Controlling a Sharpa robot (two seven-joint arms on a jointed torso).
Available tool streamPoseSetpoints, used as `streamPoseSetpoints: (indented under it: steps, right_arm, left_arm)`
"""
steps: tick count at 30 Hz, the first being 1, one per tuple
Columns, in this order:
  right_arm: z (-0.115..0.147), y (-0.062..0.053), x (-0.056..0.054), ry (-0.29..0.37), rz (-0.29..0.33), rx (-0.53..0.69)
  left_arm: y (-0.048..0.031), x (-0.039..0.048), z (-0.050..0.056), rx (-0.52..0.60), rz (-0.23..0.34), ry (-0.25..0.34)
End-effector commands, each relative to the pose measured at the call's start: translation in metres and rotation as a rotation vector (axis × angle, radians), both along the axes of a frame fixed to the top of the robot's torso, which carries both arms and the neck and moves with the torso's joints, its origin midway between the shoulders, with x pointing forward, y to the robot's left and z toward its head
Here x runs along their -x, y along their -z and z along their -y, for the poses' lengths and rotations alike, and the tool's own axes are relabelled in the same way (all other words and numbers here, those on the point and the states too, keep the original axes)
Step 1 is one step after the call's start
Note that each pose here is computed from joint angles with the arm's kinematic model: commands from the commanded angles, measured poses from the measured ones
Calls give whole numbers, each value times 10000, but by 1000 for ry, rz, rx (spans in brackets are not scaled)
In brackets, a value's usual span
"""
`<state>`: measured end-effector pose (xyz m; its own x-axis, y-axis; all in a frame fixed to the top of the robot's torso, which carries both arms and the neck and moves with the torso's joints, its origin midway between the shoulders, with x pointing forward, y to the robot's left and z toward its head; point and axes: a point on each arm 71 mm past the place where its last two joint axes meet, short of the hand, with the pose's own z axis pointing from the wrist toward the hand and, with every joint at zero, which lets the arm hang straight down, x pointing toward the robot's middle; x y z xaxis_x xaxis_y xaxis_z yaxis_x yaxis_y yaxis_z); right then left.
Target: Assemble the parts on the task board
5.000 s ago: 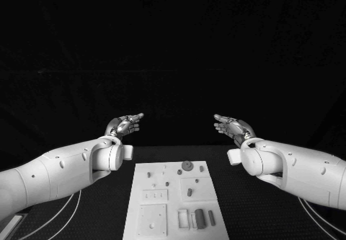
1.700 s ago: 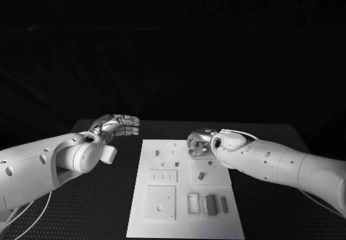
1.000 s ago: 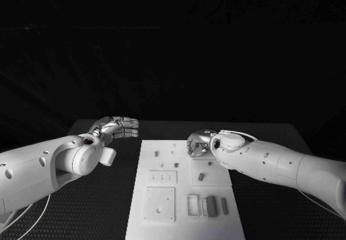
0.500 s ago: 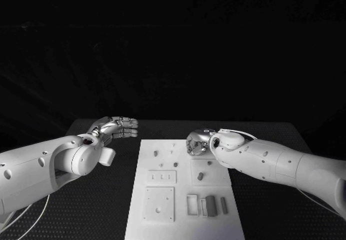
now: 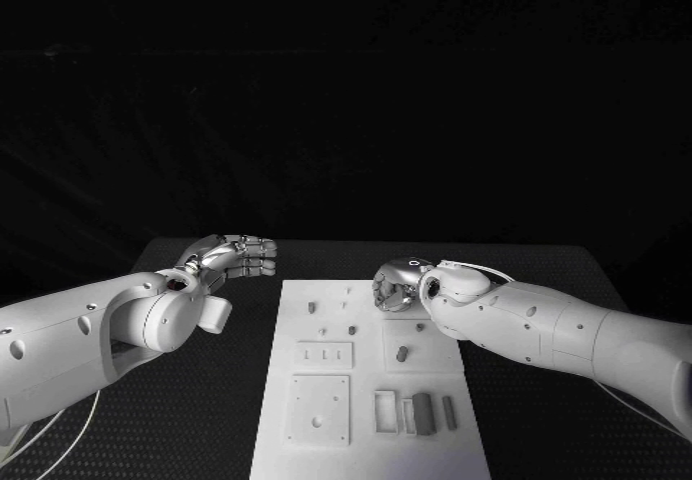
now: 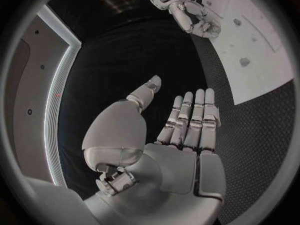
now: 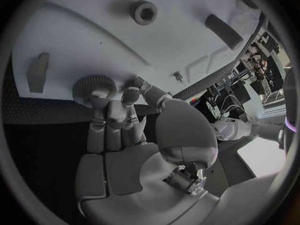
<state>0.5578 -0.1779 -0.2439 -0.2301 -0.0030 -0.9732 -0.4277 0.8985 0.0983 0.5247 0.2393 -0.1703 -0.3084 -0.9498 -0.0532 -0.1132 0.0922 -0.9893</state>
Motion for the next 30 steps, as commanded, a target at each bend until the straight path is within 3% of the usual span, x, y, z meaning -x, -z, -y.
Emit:
streamPoseSetpoints:
  steps: [1,20,30]
  right_arm:
    - [-2,56,34,37,14,16]
    - [-329,-134,27,71,159,-64]
    - [-441,-168,26,84,181,-73]
  left_arm:
    - [-17,1,22,6,7,17]
    - [-16,0,29,7,6,19]
    - [-15,-5,53,8,6,23]
